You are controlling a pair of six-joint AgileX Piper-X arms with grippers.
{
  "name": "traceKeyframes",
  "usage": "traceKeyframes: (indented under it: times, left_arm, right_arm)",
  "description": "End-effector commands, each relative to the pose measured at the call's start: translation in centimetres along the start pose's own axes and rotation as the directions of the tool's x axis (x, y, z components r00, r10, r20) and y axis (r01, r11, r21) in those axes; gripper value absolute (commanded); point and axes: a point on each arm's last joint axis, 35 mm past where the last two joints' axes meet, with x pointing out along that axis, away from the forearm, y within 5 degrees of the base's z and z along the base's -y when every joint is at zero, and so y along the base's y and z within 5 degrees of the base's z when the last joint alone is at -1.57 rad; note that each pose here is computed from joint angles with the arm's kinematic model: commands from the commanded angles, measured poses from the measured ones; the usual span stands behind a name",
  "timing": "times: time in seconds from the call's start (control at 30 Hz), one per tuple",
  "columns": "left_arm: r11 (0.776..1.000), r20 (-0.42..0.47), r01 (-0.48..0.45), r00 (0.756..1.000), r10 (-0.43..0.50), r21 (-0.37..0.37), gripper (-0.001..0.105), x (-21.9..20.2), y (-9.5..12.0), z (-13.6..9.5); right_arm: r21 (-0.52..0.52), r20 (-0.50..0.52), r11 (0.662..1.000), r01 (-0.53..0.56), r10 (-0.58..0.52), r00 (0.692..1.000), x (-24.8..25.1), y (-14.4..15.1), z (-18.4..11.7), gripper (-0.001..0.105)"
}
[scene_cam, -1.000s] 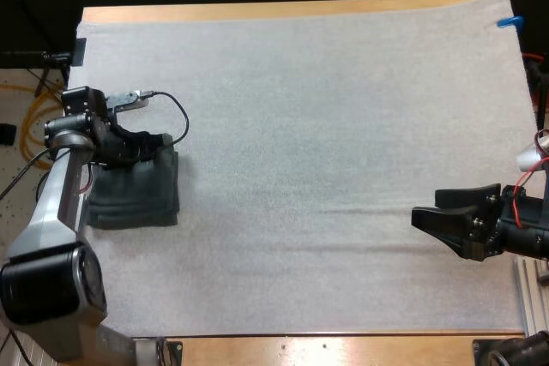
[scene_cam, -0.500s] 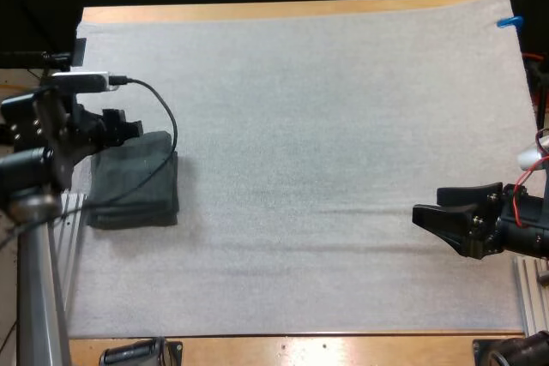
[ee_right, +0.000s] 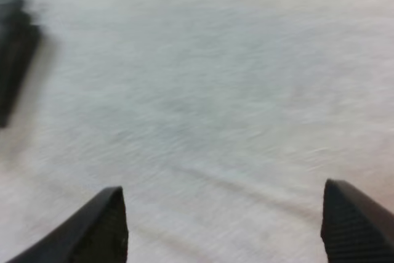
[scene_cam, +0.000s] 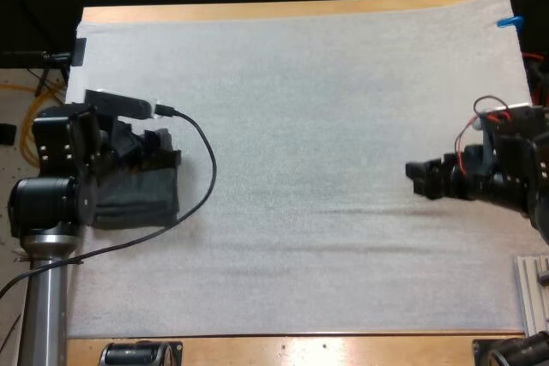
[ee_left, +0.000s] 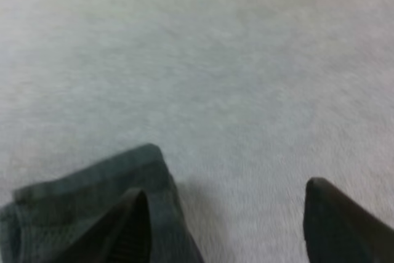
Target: Pick towel from pile fold and stack
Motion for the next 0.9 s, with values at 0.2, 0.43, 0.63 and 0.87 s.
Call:
traceKeyframes:
  times: [0.2, 0.43, 0.63, 0.87]
  left_arm:
    - [0.997, -0.015, -0.059, 0.998, 0.06, 0.043, 0.052, -0.2, 0.1, -0.4]
    - [0.997, 0.006, -0.06, 0.998, 0.06, 0.046, 0.052, -1.6, -0.2, -0.8]
    - [0.99, 0.103, -0.117, 0.989, 0.109, 0.073, 0.052, -5.6, -0.7, -2.0]
    - [0.987, 0.304, -0.127, 0.948, 0.093, 0.096, 0.052, -10.7, -1.4, -6.0]
  right_arm:
    - [0.08, 0.027, 0.975, 0.209, -0.211, 0.977, -1.3, -5.6, -0.4, 0.064]
    - [0.147, 0.046, 0.908, 0.392, -0.403, 0.914, -4.9, -7.2, -1.6, 0.064]
    - [0.092, 0.12, 0.868, 0.487, -0.495, 0.86, -9.0, -4.5, -2.9, 0.064]
    - [0.082, 0.308, 0.836, 0.543, -0.539, 0.784, -14.0, -0.3, -5.6, 0.064]
